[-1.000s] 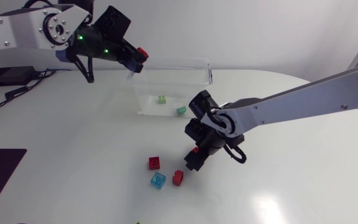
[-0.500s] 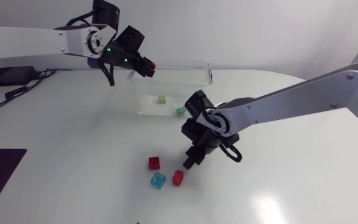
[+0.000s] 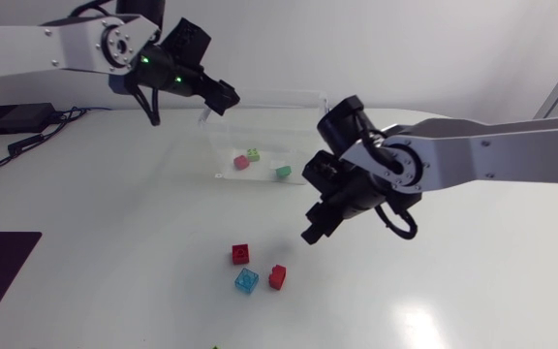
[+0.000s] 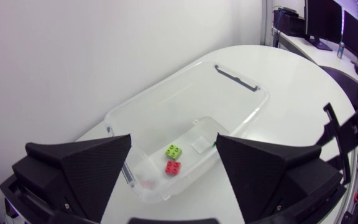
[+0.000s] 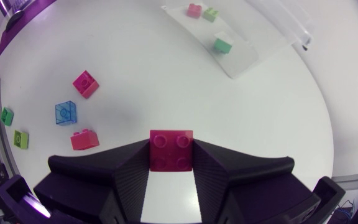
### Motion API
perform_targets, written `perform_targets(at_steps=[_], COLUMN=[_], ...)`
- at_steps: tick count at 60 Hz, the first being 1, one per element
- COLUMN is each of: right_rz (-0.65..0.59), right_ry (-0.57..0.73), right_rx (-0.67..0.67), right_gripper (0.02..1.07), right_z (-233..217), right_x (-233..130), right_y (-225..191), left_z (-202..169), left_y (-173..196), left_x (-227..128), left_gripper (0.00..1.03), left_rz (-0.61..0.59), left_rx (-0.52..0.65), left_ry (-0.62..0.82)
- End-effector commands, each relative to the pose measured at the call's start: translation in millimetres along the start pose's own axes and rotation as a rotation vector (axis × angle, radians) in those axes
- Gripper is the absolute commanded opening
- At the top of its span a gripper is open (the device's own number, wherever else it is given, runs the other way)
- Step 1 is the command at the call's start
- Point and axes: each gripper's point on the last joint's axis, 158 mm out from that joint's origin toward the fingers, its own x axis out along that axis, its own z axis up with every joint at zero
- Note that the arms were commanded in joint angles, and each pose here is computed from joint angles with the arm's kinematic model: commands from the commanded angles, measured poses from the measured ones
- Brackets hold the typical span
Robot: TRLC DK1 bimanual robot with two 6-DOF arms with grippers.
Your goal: Place the duplo bricks in the container
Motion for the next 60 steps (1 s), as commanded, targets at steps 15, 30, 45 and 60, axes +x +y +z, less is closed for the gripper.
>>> perform_targets(at_steps=[15, 30, 45, 60], right_rz=[-0.087, -0.138, -0.168, -0.178], right_ry=[-0.164, -0.277, -0.311, -0.315], right_rx=[0.083, 0.114, 0.134, 0.145], right_gripper=[0.3, 0.3, 0.3, 0.3], right_z=[54, 107, 141, 155], right_x=[-53, -74, -65, -48], right_y=[-48, -81, -109, -125], left_z=[-88, -184, -245, -285], left_y=[-52, -114, -160, -190], left_x=[-78, -116, -148, -164], left_gripper=[0.98, 0.98, 0.98, 0.98], left_rz=[-0.1, -0.23, -0.319, -0.37], left_rx=[0.102, 0.17, 0.227, 0.287], left_ry=[0.195, 0.38, 0.521, 0.611])
